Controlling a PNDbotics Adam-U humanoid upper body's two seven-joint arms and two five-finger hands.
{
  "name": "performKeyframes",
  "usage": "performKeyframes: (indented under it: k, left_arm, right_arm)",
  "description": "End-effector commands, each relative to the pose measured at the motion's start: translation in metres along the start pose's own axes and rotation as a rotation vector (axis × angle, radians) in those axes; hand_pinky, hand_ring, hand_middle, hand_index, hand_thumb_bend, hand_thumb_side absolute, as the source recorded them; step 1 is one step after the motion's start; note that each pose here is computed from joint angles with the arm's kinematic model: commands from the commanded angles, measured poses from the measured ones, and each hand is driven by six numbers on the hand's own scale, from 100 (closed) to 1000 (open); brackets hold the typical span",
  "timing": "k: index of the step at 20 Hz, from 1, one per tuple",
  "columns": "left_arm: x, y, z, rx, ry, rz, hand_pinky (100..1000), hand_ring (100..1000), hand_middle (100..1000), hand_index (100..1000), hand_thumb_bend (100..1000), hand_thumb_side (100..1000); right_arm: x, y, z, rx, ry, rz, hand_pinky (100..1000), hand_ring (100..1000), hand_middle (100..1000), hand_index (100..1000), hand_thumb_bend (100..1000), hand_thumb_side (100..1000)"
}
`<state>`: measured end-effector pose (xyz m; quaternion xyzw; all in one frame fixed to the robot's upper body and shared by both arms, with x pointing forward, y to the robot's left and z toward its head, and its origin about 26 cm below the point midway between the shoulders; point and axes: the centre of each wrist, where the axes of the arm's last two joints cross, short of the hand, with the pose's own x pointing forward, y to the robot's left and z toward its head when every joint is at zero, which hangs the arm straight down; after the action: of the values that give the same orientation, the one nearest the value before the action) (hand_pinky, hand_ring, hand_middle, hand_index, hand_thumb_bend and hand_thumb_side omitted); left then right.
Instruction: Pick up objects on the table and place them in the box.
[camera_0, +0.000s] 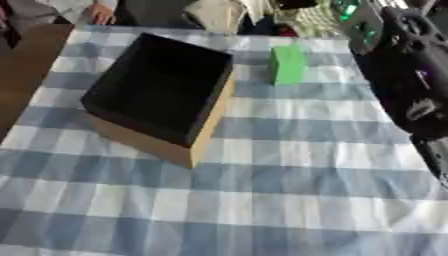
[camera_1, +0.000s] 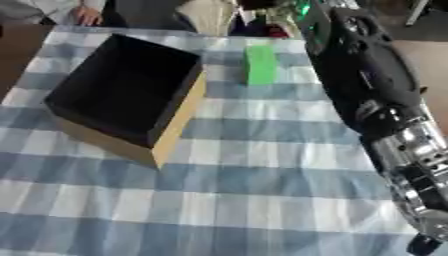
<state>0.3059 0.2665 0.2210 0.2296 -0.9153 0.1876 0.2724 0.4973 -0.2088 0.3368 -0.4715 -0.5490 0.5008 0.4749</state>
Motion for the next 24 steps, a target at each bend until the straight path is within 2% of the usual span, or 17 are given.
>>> performKeyframes:
  k: [1,5,7,8,9,10,11,12,14,17,20,24]
  left_arm:
    - [0.006,0.000,-0.006,-0.010,-0.031,0.008,615,702,576,718,263,400]
    - [0.006,0.000,-0.006,-0.012,-0.029,0.008,615,703,576,718,263,400]
    - [0.006,0.000,-0.005,-0.013,-0.029,0.009,615,703,576,718,262,401]
    - [0.006,0.000,-0.005,-0.014,-0.028,0.009,615,703,576,718,262,401]
    - [0.006,0.000,-0.005,-0.014,-0.028,0.008,615,704,576,718,261,401]
    - [0.006,0.000,-0.005,-0.014,-0.027,0.008,615,704,576,718,259,400]
    - [0.006,0.000,-0.005,-0.015,-0.028,0.008,615,704,576,718,259,400]
    - [0.006,0.000,-0.005,-0.015,-0.027,0.008,615,704,576,717,257,400]
    - [0.006,0.000,-0.005,-0.016,-0.028,0.008,615,704,576,717,255,399]
    - [0.006,0.000,-0.005,-0.018,-0.028,0.007,615,704,576,717,252,397]
    - [0.006,0.000,-0.006,-0.019,-0.028,0.007,615,705,576,717,250,395]
    - [0.006,0.000,-0.006,-0.020,-0.028,0.003,615,705,576,717,246,392]
  right_arm:
    - [0.003,-0.011,0.002,-0.006,-0.014,0.017,958,994,934,960,100,773]
    - [0.006,-0.014,0.003,0.025,-0.060,0.000,961,999,938,1000,100,685]
    - [0.006,-0.017,0.004,0.053,-0.089,-0.024,966,1000,948,1000,100,579]
    - [0.006,-0.019,0.004,0.081,-0.104,-0.040,972,1000,956,1000,100,472]
    - [0.005,-0.020,0.005,0.113,-0.116,-0.054,974,1000,956,1000,100,432]
    - [0.005,-0.023,0.005,0.140,-0.123,-0.061,980,1000,947,1000,100,331]
    - [0.005,-0.025,0.006,0.162,-0.126,-0.063,981,1000,945,1000,100,318]
    - [0.005,-0.028,0.007,0.179,-0.126,-0.062,990,1000,941,1000,100,266]
    - [0.005,-0.030,0.008,0.221,-0.110,-0.043,1000,1000,944,1000,118,223]
    - [0.005,-0.034,0.009,0.270,-0.054,0.013,1000,1000,955,1000,197,168]
    - [0.005,-0.037,0.010,0.307,-0.002,0.074,1000,1000,957,1000,294,186]
    - [0.005,-0.035,0.010,0.346,0.043,0.125,1000,1000,959,1000,362,200]
